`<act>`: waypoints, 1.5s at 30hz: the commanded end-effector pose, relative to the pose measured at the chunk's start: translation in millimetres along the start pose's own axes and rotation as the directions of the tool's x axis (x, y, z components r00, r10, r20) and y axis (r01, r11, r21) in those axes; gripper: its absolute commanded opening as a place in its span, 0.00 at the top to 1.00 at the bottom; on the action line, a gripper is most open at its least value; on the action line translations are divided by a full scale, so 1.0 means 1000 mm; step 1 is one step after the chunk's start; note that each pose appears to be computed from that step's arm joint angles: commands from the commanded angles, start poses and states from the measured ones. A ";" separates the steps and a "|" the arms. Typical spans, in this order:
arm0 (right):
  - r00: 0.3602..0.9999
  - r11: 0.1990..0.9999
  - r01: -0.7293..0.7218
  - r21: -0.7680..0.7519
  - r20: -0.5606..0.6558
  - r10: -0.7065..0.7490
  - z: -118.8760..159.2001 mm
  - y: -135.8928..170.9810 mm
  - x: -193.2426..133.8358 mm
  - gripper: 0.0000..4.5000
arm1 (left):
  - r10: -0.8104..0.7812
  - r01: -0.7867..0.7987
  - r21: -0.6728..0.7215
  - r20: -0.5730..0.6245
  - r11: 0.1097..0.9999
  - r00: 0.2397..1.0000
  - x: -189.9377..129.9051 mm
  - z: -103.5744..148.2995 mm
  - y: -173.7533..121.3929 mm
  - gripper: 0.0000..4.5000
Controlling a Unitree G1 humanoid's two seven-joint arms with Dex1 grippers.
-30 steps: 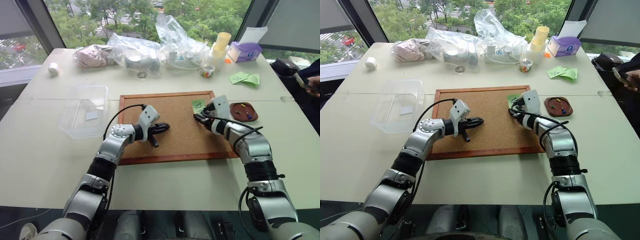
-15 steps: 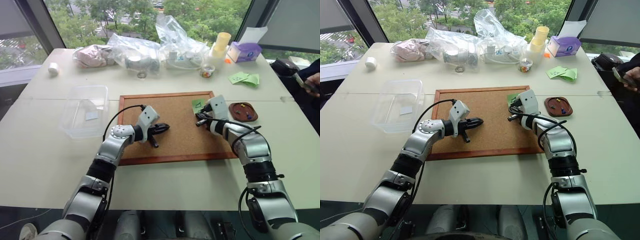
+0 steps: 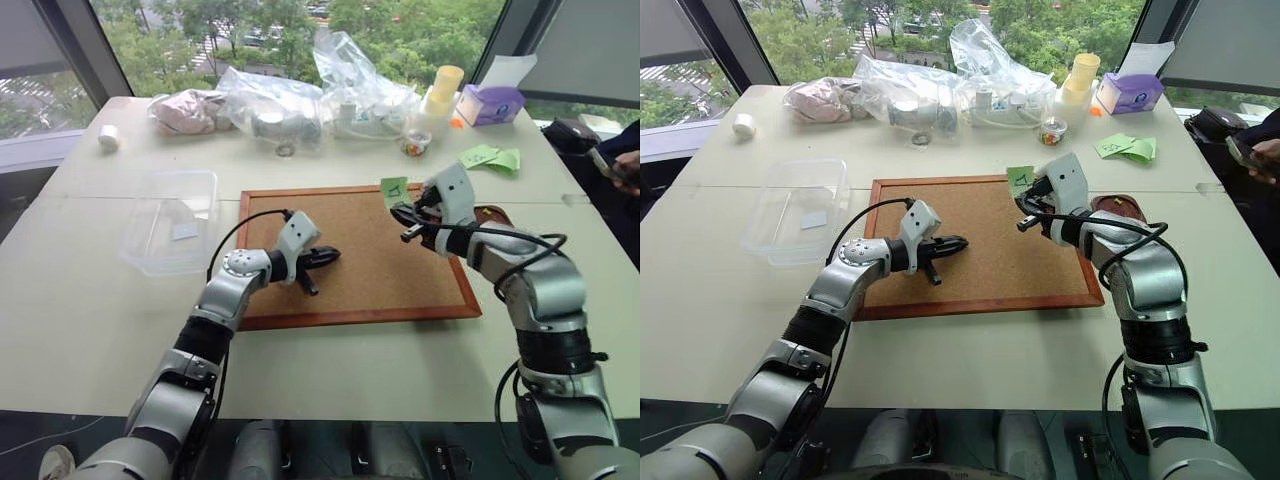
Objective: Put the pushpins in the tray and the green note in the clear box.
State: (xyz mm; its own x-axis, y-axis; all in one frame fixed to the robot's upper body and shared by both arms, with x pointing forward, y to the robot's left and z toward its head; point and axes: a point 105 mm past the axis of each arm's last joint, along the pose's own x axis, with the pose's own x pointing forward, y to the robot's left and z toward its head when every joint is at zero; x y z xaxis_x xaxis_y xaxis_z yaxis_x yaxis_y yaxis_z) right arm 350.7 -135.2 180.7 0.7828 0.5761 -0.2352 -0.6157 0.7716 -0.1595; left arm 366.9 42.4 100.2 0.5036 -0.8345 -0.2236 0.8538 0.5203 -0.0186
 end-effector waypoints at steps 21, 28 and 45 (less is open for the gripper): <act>0.992 0.971 -0.104 -0.216 0.053 0.118 0.027 0.034 -0.007 1.00 | -0.022 0.173 -0.461 0.314 0.870 0.949 0.000 0.078 -0.001 0.12; 0.986 0.964 -0.134 -0.229 0.066 0.153 0.031 0.044 -0.009 1.00 | -0.022 0.177 -0.472 0.316 0.864 0.949 0.010 0.079 -0.001 0.12; 0.987 0.965 -0.131 -0.227 0.057 0.148 0.030 0.045 -0.011 1.00 | -0.045 0.206 -0.473 0.328 0.857 0.944 0.015 0.081 -0.007 0.99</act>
State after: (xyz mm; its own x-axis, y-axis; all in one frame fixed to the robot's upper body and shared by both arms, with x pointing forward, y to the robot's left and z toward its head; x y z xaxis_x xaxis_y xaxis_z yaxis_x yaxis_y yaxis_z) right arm 323.0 -102.9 190.1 0.6895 0.6826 -0.2422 -0.7228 0.6269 -0.2909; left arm 380.7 15.0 162.4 0.4979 -0.8634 0.0812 0.7360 0.3712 -0.5661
